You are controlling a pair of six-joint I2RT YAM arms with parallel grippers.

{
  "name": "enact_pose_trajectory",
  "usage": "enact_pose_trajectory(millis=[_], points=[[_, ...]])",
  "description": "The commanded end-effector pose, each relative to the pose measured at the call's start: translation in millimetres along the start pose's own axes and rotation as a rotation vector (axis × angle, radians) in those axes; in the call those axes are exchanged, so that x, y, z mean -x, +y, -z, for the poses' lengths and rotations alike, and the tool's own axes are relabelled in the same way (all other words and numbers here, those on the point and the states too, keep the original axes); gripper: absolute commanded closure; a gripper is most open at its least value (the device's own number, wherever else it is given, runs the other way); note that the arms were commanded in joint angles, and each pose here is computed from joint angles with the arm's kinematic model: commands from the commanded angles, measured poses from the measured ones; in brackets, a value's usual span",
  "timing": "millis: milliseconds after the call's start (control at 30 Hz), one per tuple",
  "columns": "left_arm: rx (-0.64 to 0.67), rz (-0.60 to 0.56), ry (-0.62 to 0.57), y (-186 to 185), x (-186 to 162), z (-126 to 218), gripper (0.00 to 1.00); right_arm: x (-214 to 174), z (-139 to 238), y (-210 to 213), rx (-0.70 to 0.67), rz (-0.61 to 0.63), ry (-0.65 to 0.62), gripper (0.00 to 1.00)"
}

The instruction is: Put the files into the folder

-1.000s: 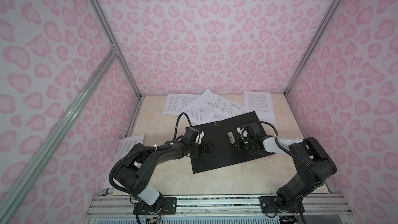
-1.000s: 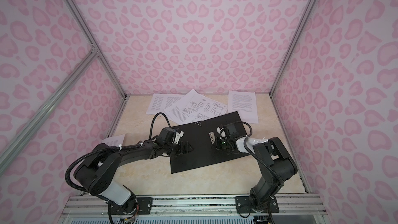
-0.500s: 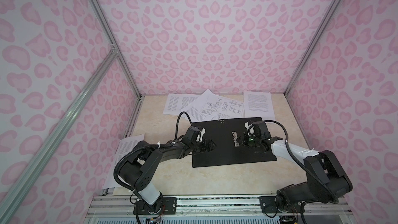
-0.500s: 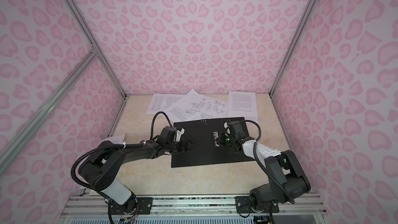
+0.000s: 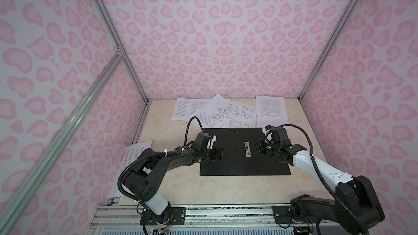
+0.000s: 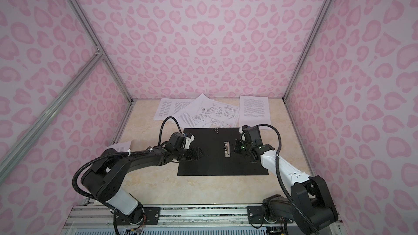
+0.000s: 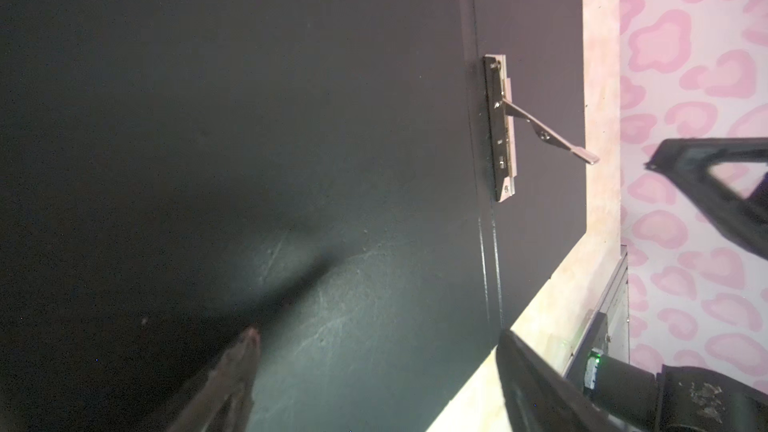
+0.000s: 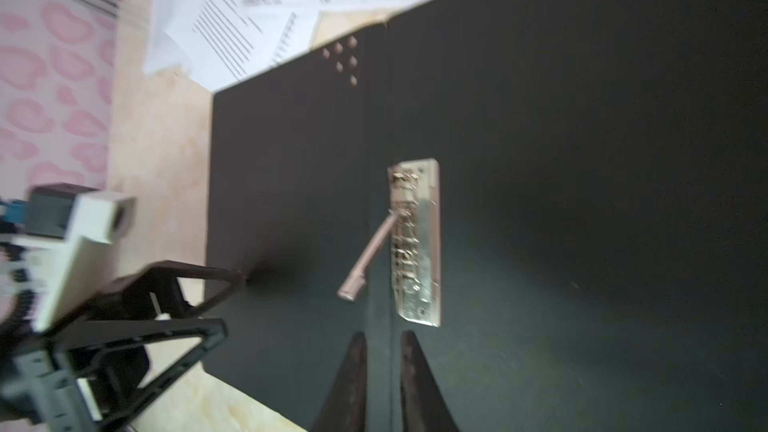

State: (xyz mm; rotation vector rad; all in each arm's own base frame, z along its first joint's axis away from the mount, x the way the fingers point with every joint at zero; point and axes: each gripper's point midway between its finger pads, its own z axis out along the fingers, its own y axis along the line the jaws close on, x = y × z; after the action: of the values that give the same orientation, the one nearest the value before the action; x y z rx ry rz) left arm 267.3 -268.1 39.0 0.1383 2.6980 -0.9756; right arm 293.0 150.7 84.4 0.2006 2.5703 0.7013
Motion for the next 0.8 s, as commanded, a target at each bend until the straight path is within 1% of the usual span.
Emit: enact_pose_trajectory(millis=[0,67,133,233,333,367,467,567,667,700,767], points=[[0.176,0.082,0.176,34,-45,13,0.09,-24,-15,-11,-0.016,-0.037,0.055,0.94],[0.178,0.078,0.175,32,-43,15,0.09,-32,-28,1,0.032,-0.026,0.099,0.96],[0.167,0.075,0.179,29,-43,15,0.09,-33,-38,17,0.069,0.000,0.124,0.96],[0.148,0.071,0.170,24,-40,17,0.09,-23,-49,39,0.142,0.008,0.124,0.88],[0.135,0.065,0.153,17,-34,21,0.09,-2,-62,50,0.183,-0.004,0.120,0.82],[0.130,0.063,0.145,14,-31,23,0.09,5,-66,52,0.190,-0.007,0.118,0.81],[0.132,0.049,0.118,7,-22,31,0.09,36,-77,59,0.220,-0.006,0.099,0.76],[0.148,0.048,0.050,1,-11,48,0.09,62,-85,66,0.247,0.008,0.082,0.65],[0.252,0.066,-0.081,9,4,80,0.08,66,-82,77,0.271,0.034,0.073,0.55],[0.313,0.069,-0.131,15,10,96,0.07,63,-79,78,0.267,0.047,0.068,0.51],[0.470,0.075,-0.210,33,16,127,0.04,54,-76,77,0.265,0.055,0.072,0.47]])
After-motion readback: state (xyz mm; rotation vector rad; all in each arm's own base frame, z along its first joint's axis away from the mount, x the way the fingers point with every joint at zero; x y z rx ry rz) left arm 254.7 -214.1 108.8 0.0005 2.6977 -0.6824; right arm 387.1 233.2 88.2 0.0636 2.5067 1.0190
